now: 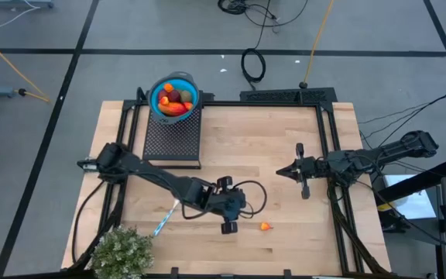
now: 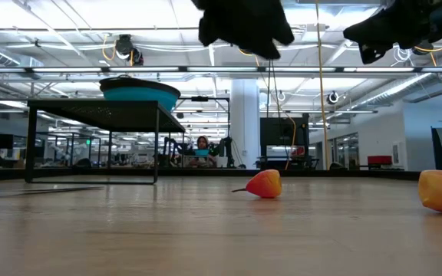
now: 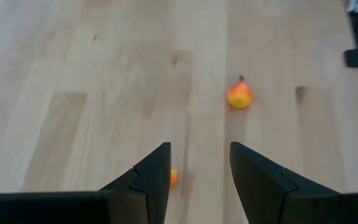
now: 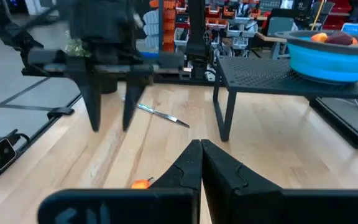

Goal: Pick & Place Fruit
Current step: Put the orange pear into the blue strainer bowl on the shelf

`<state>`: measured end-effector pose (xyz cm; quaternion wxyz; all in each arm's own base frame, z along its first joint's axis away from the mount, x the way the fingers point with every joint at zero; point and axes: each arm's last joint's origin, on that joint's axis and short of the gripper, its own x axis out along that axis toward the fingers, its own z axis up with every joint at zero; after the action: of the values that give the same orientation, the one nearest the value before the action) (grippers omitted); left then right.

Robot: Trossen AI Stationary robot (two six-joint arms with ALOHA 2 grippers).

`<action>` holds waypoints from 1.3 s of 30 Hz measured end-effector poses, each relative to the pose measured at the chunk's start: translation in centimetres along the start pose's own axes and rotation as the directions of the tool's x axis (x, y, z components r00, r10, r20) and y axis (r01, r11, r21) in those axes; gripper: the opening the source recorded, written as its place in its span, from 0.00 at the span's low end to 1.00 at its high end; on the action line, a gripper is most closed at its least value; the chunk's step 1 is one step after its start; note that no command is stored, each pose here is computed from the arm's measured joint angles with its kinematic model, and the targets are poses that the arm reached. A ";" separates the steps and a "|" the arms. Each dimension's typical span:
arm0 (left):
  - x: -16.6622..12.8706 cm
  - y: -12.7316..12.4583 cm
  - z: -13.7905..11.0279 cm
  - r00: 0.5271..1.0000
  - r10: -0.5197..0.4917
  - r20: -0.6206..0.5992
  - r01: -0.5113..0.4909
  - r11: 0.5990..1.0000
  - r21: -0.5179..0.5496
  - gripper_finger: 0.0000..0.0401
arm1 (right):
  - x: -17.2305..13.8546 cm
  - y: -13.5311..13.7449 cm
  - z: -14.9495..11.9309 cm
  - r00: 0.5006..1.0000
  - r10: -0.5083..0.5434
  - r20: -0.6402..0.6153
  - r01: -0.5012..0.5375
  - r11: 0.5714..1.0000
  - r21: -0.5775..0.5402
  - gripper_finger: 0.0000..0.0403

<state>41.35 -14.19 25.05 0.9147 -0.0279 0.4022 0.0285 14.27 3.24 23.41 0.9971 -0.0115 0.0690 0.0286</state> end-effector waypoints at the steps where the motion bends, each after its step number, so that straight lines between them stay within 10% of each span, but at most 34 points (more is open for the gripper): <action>1: 0.2 0.1 0.0 1.000 0.005 -0.006 -0.005 1.000 -0.009 0.41 | -0.1 0.0 0.0 1.000 0.000 0.002 0.000 1.000 -0.004 0.00; 20: 4.1 2.9 -1.6 0.981 0.001 -0.193 -0.006 1.000 -0.027 0.65 | -3.2 -0.2 -0.6 0.986 0.161 -0.045 -0.160 0.987 0.019 0.00; 39: 8.3 2.9 -3.8 0.965 0.029 -0.259 0.012 0.988 0.156 0.67 | -3.8 -0.3 -1.0 0.985 0.157 -0.074 -0.155 0.987 0.029 0.00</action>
<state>43.96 -11.33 16.27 0.8531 0.0420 0.5201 -0.0032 10.40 2.66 22.99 0.9885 0.0043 0.1081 0.1053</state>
